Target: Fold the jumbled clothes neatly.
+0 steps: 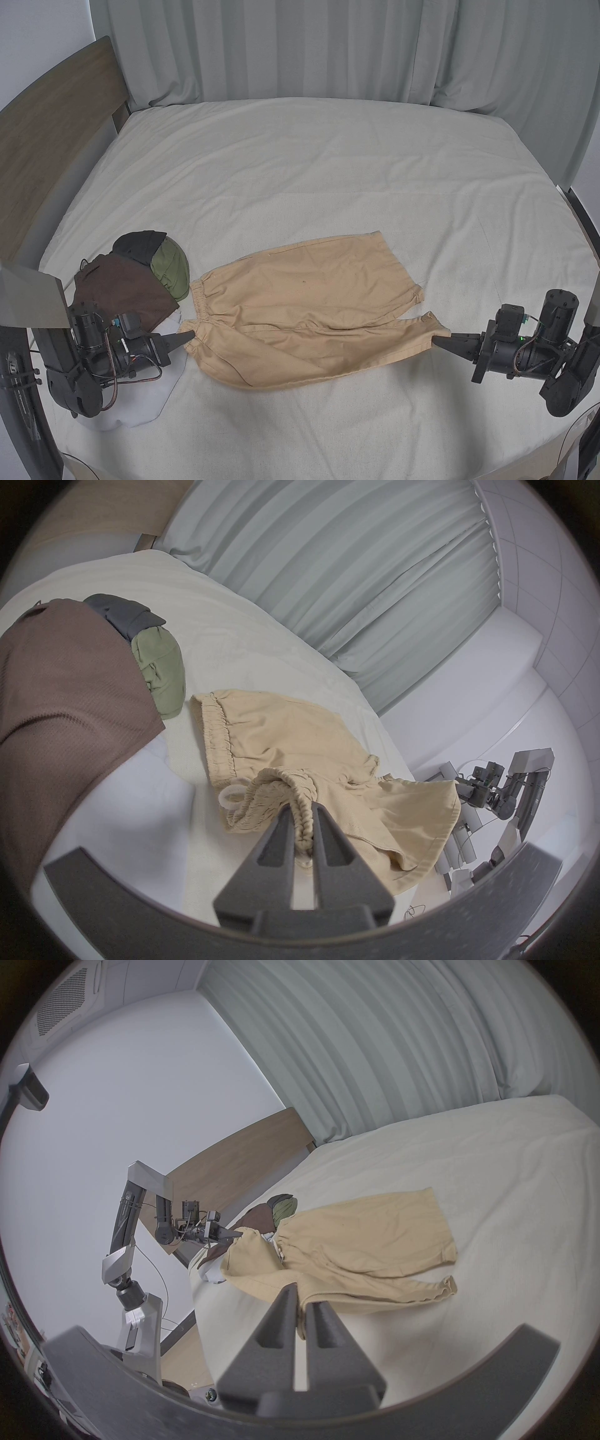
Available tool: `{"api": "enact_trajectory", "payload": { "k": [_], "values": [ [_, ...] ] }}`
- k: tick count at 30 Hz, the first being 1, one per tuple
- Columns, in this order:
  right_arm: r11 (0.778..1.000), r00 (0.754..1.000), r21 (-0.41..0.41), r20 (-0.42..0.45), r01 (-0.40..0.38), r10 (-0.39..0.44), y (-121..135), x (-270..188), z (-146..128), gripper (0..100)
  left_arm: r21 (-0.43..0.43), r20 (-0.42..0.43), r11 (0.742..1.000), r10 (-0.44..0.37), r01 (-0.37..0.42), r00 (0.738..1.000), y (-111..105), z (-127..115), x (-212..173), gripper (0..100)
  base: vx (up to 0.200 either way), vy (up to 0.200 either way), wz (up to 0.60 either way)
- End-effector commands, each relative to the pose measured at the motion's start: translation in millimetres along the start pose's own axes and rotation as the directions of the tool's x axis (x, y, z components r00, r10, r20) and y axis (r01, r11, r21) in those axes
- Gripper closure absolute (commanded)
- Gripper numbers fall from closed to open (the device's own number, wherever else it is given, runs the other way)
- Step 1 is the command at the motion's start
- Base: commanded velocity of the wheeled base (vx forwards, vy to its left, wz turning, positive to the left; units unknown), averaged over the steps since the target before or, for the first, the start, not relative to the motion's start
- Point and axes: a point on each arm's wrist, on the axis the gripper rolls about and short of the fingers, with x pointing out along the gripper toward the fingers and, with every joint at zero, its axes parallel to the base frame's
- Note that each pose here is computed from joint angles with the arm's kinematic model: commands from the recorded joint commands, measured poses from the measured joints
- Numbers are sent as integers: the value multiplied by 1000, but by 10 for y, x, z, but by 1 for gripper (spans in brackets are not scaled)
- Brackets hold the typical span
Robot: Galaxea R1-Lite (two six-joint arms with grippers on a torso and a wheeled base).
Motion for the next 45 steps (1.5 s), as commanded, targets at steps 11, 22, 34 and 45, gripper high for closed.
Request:
{"api": "enact_trajectory", "payload": {
  "k": [11, 22, 34, 45],
  "values": [
    [1000, 996, -1, 82, 22, -21, -110, 173, 206, 100, 20, 32, 1000, 13, -13, 999, -43, 69, 2, 100, 0, 0, 0],
    [1000, 986, 19, 164, 15, -18, -231, 366, 430, 100, 28, 56, 999, 25, -27, 998, -34, 118, 34, 100, 0, 0, 0],
    [999, 978, 47, 204, 28, -37, -472, 580, 496, 100, -10, 112, 997, 72, -71, 991, -41, 203, 121, 100, 0, 0, 0],
    [999, 965, 31, 258, 28, -35, -658, 787, 616, 100, -37, 176, 995, 93, -88, 980, -63, 319, 222, 100, 0, 0, 0]
  ]
}}
